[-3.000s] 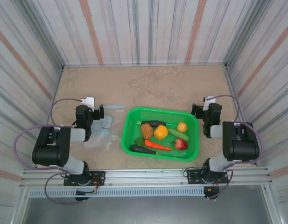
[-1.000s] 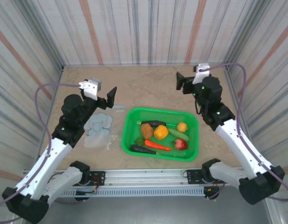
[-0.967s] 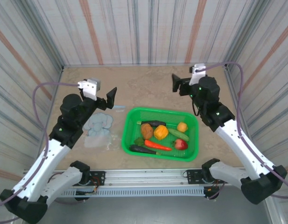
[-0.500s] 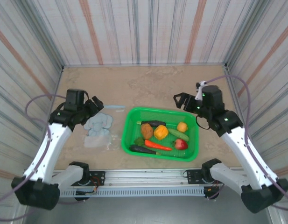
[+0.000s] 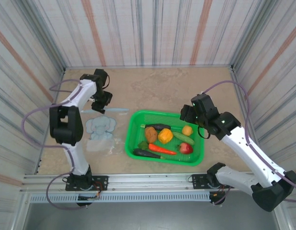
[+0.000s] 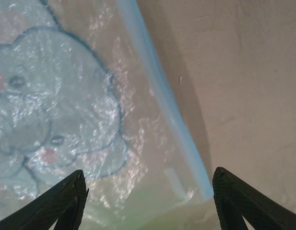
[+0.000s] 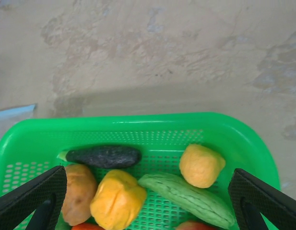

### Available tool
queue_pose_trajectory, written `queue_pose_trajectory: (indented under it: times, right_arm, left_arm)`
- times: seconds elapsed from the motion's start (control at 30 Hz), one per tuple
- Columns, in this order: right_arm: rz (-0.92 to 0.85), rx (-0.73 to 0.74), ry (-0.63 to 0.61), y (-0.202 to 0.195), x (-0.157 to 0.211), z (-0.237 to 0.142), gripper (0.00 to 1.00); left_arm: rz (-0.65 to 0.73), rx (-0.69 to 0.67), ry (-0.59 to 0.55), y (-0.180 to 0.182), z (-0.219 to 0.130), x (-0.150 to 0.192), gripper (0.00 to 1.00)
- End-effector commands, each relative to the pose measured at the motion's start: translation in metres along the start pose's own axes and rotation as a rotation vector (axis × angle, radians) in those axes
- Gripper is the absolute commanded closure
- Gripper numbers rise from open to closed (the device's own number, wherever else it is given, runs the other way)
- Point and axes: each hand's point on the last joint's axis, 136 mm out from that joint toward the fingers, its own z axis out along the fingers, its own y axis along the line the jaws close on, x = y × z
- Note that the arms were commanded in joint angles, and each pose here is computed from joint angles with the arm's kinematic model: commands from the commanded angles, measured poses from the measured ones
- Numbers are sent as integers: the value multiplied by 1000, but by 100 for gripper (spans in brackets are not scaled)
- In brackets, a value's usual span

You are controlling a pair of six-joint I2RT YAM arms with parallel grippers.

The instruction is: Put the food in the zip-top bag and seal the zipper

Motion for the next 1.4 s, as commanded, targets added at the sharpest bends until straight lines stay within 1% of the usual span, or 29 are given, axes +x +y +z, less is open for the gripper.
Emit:
queue_pose_trajectory:
  times: [0.0,0.07,0.13,0.17,0.23,0.3,0.4,0.43,0.7,0.8,0.83,0.9,1.03,1.1,1.17,1.2,1.23,1.27,1.3,1.33,1.37]
  right_arm:
    - [-31,44,-71,-13,-11,-22,9]
    - [-39,24,-79,-12,-11,-27,9]
    - [-50,-2,-87,-10,-11,-30,8]
    - [-54,-4,-90,-11,-10,-30,8]
    - [-58,0,-95,-13,-10,-31,8]
    - [-66,12,-95,-15,-10,-31,8]
    - [-87,7,-90,-14,-10,-31,8]
    - [-95,2,-88,-12,-10,-31,7]
    - [-110,-7,-90,-11,-9,-30,7]
    - [-109,-10,-85,-10,-9,-29,7]
    - [-108,-11,-84,-9,-9,-29,8]
    - [-109,-16,-84,-8,-9,-29,8]
    - [-118,-30,-86,-5,-11,-32,8]
    - [-120,-44,-87,-2,-12,-34,8]
    - [-119,-62,-87,1,-13,-36,8]
    - [-120,-71,-85,3,-13,-37,8]
    - [-129,-91,-84,7,-13,-38,8]
    - [-146,-119,-81,12,-12,-39,8]
    - [-152,-141,-85,15,-12,-41,8]
    - [-156,-160,-89,19,-12,-42,8]
    - [-159,-180,-90,23,-12,-44,8]
  left_arm:
    - [-91,-149,-53,19,5,-17,28]
    - [-119,-157,-66,14,10,-23,30]
    - [-124,-129,-51,2,14,-27,31]
    - [-128,-150,-37,0,25,-28,30]
    - [-129,-168,-26,-4,30,-29,31]
    - [-128,-202,-29,-3,32,-30,31]
    - [-151,-240,-29,2,40,-30,36]
    - [-148,-241,-28,2,43,-30,38]
    - [-132,-268,-32,6,54,-29,41]
    - [-115,-282,-11,10,66,-26,44]
    - [-109,-289,-3,12,69,-25,47]
    - [-98,-290,11,13,72,-23,50]
    - [-75,-266,11,12,71,-24,59]
    - [-58,-256,2,12,66,-26,71]
    - [-32,-234,-8,10,57,-30,84]
    - [-13,-218,-17,8,51,-33,90]
    - [14,-202,-29,6,44,-36,91]
    - [47,-180,-46,3,36,-39,96]
    - [86,-160,-55,0,30,-41,97]
    - [140,-131,-63,-5,22,-43,100]
    - [197,-105,-64,-9,13,-43,100]
